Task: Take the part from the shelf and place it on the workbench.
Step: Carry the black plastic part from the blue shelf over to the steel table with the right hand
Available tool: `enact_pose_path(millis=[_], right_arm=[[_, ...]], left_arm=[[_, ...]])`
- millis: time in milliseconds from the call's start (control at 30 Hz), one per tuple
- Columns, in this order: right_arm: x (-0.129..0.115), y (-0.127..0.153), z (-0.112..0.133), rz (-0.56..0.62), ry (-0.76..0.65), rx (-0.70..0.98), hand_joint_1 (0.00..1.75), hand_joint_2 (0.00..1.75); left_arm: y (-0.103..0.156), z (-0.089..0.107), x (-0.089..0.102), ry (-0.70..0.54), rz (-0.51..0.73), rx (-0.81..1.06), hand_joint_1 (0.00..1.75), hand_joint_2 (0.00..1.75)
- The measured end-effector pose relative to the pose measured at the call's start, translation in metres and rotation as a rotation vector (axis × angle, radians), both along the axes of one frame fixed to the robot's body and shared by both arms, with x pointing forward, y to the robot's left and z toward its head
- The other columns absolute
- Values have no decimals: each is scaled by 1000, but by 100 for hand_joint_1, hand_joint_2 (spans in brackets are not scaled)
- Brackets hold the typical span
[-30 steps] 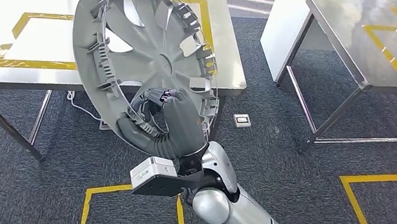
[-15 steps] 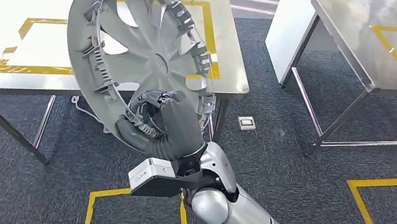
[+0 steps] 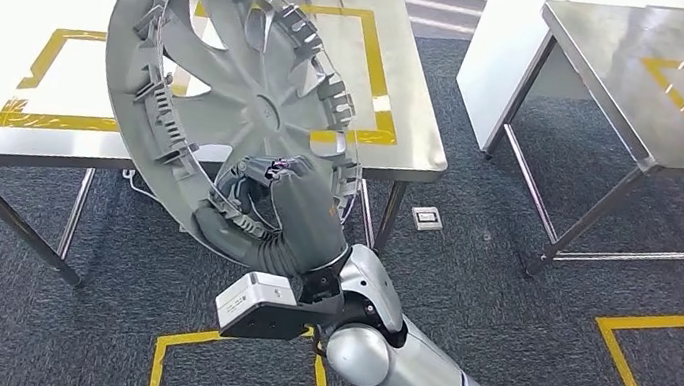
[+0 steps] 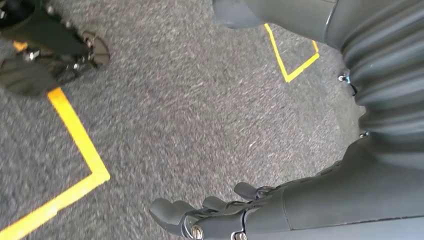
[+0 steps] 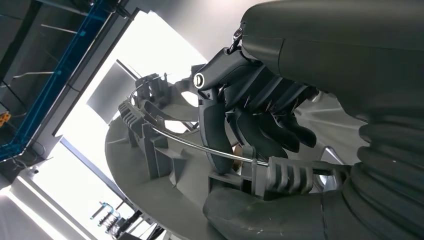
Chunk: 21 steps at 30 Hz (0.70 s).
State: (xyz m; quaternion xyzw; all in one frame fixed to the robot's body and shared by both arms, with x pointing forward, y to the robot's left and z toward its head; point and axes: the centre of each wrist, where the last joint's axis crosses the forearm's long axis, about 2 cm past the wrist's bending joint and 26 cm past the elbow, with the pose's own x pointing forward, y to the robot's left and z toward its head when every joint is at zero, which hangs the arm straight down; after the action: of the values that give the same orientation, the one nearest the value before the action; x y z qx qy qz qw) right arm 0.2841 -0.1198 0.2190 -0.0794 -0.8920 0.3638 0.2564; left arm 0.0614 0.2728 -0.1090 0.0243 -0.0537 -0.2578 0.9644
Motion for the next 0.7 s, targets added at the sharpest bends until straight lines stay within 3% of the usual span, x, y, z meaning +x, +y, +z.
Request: enact_pose_path(millis=[700], right_arm=[[-6,-1,-8,-12,26,-15,175,175]], left_arm=[[-1,0,-2,3,0,-2,0,175]])
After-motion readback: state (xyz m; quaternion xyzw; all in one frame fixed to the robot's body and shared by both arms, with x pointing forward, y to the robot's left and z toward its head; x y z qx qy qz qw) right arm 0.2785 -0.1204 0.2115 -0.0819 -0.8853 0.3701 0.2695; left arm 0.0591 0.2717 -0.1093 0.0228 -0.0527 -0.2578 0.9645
